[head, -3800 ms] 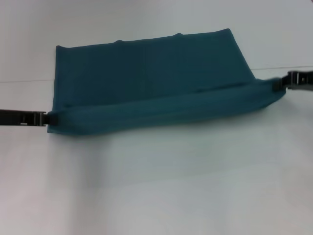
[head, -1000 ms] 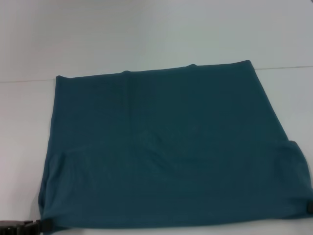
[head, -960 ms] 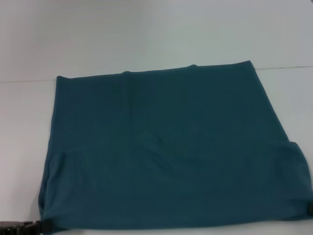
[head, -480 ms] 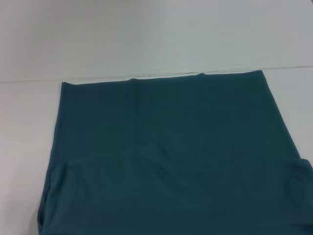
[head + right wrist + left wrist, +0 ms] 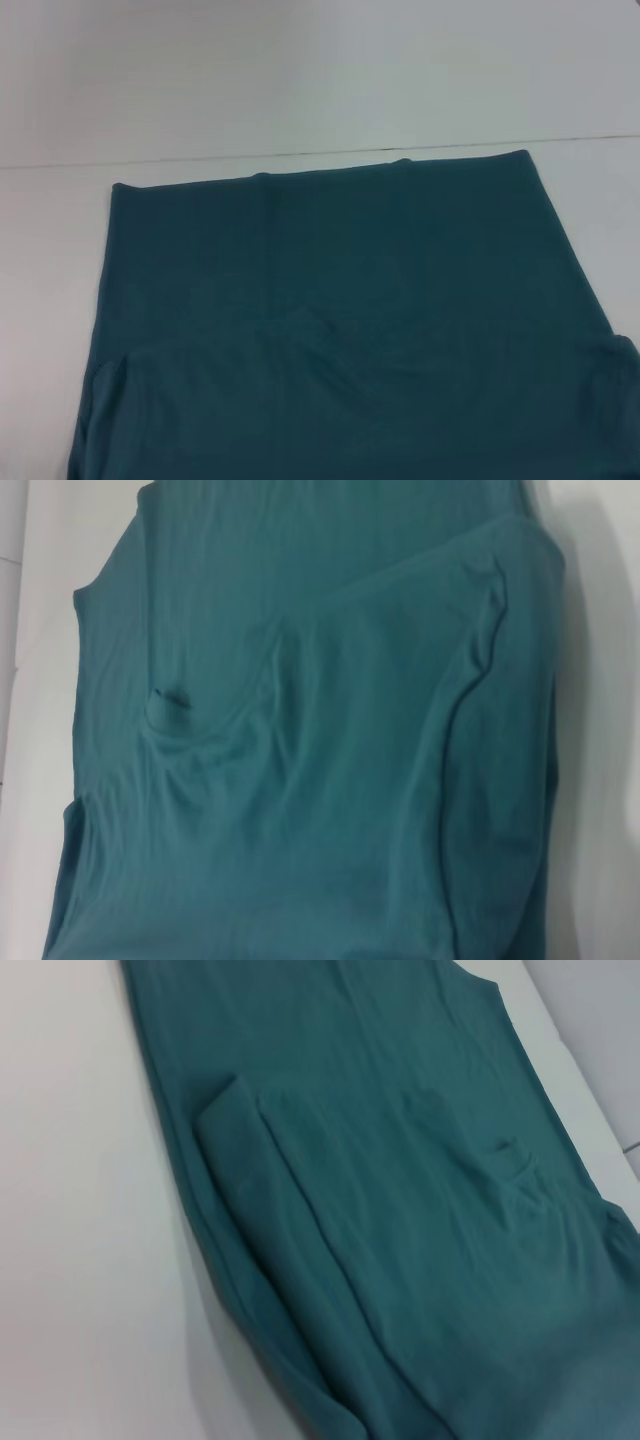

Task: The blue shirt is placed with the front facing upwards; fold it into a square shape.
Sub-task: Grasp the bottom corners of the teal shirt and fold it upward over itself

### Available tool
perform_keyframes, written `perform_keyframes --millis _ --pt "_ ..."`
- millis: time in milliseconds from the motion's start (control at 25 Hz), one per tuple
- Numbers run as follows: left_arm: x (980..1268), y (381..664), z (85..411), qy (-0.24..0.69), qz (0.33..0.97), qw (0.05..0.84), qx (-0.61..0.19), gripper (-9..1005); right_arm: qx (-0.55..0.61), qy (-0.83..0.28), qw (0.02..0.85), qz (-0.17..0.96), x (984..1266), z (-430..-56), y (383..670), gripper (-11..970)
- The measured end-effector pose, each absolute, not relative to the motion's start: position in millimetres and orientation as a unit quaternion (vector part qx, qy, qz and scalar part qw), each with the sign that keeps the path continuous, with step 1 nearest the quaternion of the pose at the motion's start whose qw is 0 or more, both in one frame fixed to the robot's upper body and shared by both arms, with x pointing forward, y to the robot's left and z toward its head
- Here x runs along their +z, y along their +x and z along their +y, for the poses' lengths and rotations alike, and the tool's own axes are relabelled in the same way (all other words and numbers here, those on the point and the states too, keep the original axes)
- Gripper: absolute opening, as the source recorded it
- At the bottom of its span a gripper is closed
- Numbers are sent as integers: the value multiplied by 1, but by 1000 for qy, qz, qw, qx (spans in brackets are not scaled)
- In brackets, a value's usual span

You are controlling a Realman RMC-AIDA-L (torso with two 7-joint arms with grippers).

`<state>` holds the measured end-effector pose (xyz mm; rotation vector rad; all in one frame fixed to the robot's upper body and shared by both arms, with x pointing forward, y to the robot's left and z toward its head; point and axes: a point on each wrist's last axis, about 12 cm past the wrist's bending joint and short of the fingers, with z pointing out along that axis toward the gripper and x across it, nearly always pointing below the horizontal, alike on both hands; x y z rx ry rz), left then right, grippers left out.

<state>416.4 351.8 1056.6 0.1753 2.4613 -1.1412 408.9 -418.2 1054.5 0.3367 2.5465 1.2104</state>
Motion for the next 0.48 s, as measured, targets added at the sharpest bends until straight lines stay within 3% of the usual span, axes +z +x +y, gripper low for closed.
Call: perform_keyframes --millis 480 --pt "1057 401 359 45 879 216 -422 61 431 132 142 882 1052 -421 393 40"
